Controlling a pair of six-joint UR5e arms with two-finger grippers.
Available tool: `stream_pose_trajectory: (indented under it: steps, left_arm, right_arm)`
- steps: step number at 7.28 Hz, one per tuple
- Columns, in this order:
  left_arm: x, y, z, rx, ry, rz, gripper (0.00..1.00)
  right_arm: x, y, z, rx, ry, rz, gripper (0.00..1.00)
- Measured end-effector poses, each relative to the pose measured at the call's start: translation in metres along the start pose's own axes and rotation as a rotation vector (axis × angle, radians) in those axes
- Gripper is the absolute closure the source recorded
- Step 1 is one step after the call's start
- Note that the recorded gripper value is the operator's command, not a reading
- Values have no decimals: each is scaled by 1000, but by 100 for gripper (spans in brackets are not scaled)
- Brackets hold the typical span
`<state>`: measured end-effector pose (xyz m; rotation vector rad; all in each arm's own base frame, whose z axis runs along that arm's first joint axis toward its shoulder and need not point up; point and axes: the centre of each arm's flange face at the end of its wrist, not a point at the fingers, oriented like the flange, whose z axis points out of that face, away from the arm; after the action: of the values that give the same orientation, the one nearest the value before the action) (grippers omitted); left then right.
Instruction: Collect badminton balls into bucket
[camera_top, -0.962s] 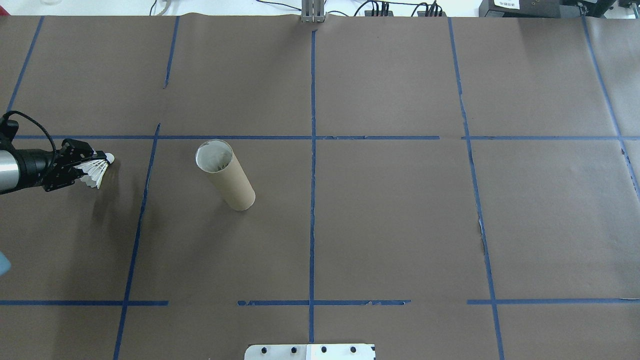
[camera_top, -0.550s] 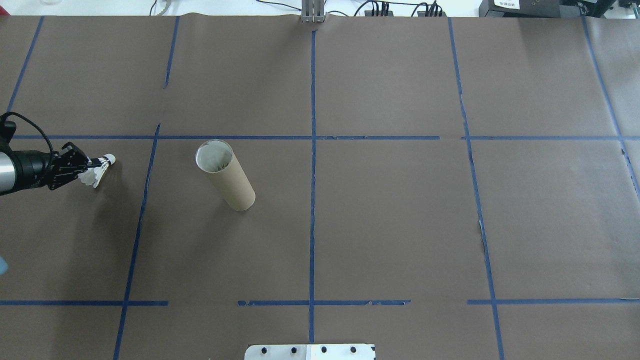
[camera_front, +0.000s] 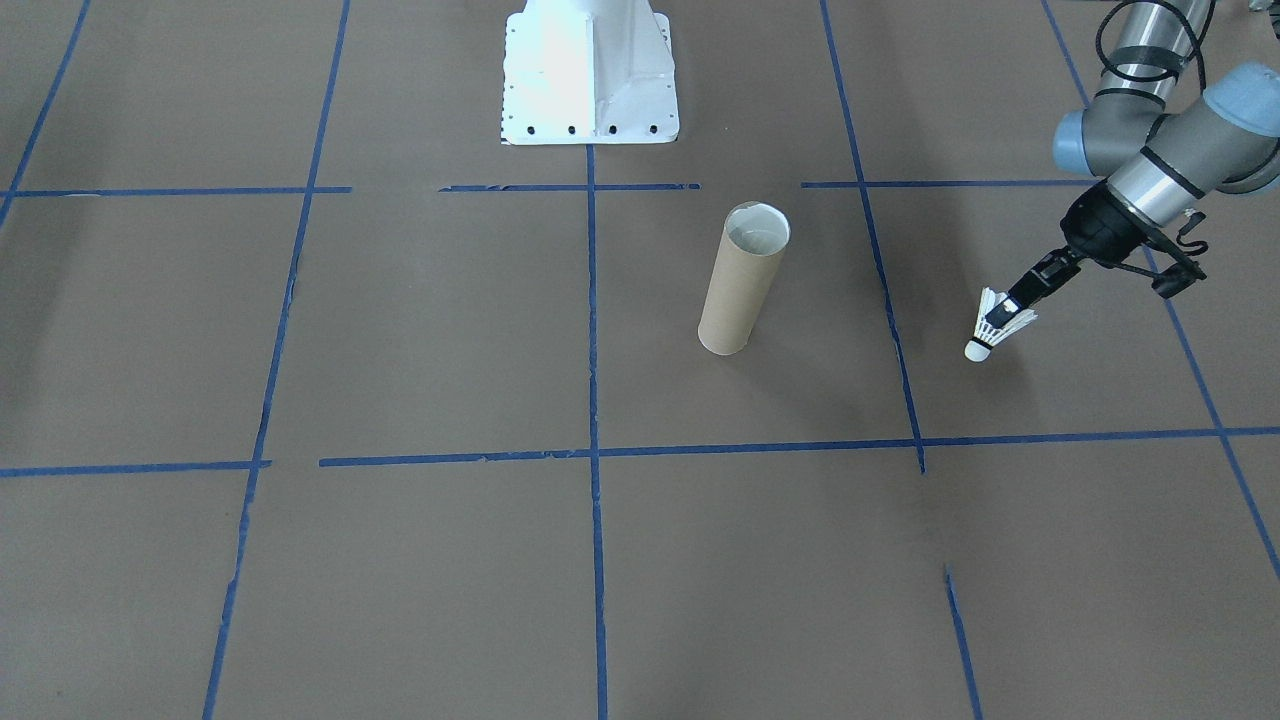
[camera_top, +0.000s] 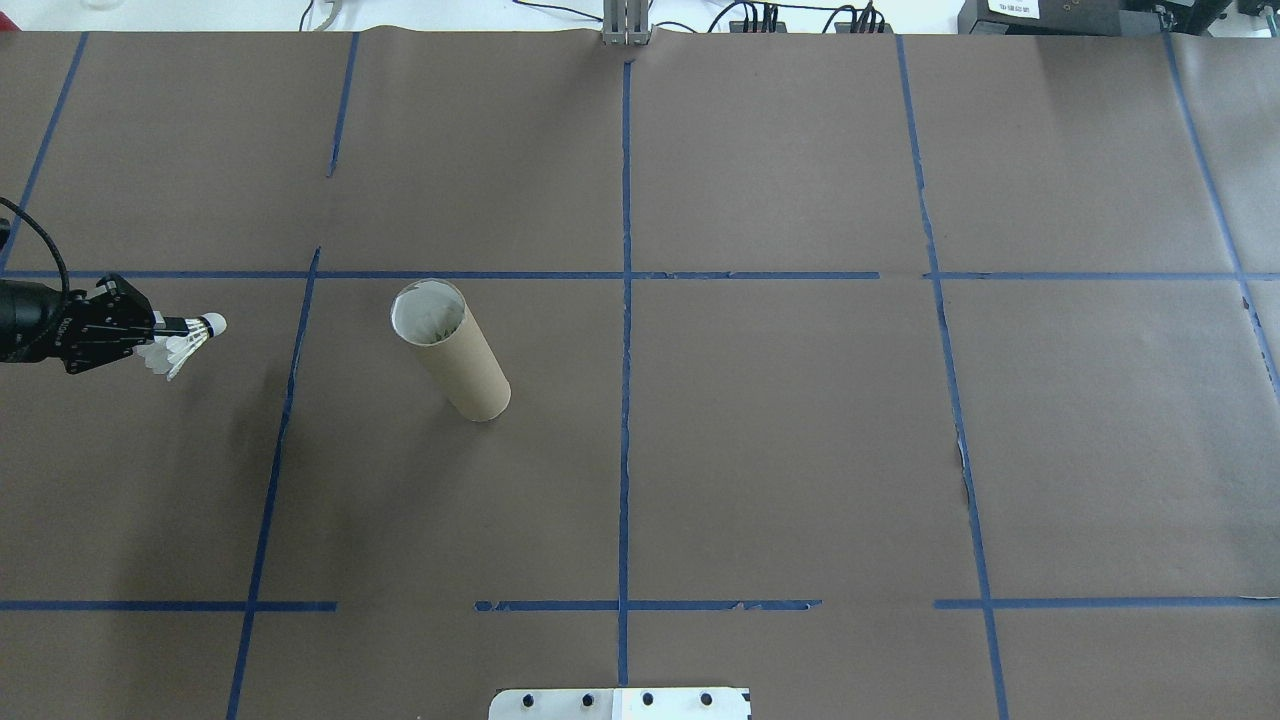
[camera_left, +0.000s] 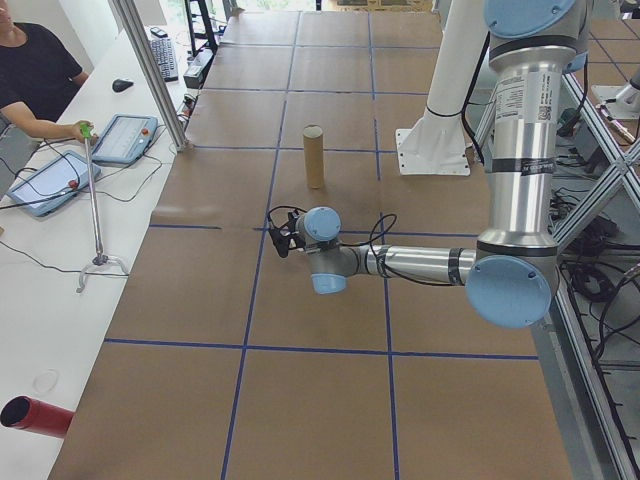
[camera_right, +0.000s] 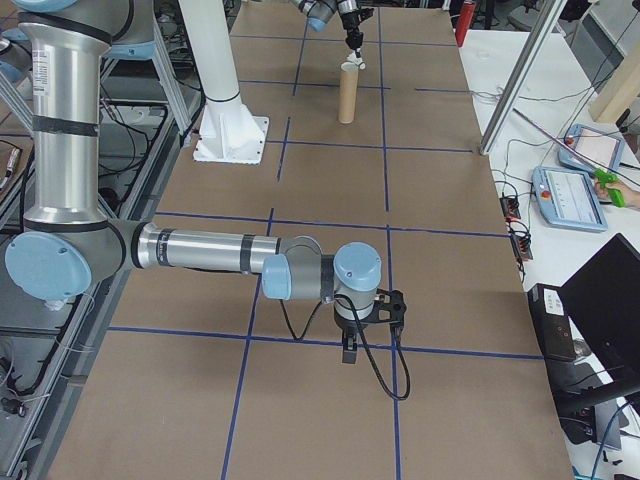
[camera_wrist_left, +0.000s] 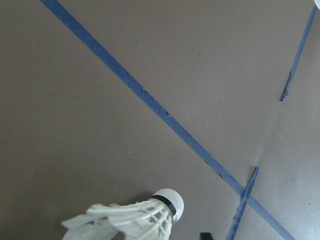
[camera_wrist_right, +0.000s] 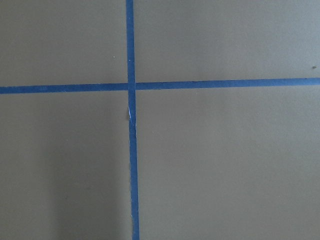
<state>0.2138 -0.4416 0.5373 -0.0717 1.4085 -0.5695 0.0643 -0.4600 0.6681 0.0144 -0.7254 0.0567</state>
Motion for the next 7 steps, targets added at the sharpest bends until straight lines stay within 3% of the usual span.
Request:
stream_pose_trajectory:
  steps: [2, 4, 7]
  left_arm:
    - [36, 4, -32, -75, 2, 57, 100]
    - [97, 25, -67, -85, -30, 159, 100]
    - [176, 83, -116, -82, -97, 280, 100]
  right_arm:
    - [0, 0, 0, 0, 0, 0, 0]
    - [0, 0, 0, 0, 0, 0, 0]
    - [0, 0, 0, 0, 0, 0, 0]
